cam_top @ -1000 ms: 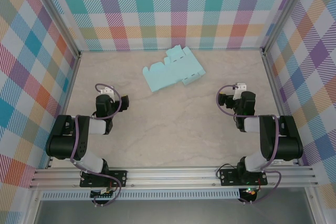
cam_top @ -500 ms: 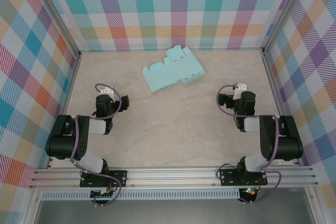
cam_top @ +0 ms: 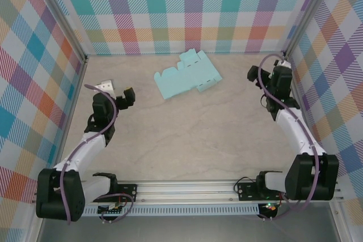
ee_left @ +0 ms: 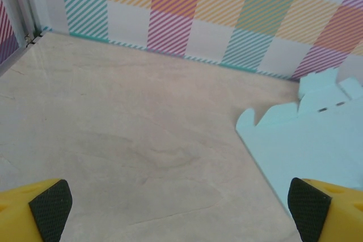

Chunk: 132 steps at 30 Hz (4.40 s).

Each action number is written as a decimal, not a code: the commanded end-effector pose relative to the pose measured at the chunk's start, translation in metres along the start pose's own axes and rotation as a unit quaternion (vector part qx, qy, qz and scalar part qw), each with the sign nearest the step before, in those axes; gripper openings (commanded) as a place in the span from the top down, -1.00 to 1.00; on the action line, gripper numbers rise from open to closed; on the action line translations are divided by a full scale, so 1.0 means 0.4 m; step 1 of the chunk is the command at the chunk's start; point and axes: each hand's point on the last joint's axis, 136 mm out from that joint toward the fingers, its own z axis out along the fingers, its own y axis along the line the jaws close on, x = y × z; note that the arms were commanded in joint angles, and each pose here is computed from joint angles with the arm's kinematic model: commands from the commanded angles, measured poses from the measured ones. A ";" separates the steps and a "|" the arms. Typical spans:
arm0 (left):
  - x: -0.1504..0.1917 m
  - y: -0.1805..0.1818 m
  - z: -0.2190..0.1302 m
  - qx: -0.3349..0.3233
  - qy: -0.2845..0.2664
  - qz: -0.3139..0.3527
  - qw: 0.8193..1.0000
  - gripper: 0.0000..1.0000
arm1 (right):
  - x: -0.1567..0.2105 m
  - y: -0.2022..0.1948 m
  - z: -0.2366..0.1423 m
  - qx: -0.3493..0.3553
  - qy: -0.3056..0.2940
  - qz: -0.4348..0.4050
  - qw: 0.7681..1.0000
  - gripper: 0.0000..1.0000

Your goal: Fold the paper box

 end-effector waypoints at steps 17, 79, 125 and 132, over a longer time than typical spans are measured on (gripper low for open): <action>0.059 -0.109 -0.004 0.066 0.238 -0.031 0.969 -1.00 | 0.453 0.221 0.215 0.158 0.345 0.316 0.870 -1.00; 0.332 -0.194 0.115 0.083 0.287 -0.095 0.949 -0.80 | 0.485 0.366 0.019 -0.317 0.404 -0.200 0.834 0.94; 0.299 -0.291 0.037 0.215 0.180 -0.072 0.957 1.00 | 0.511 0.587 -0.132 -0.218 0.380 -0.086 0.895 -0.18; 0.259 -0.355 -0.007 0.241 0.124 -0.002 0.962 1.00 | 0.584 0.602 -0.133 -0.021 0.522 0.205 0.828 -0.47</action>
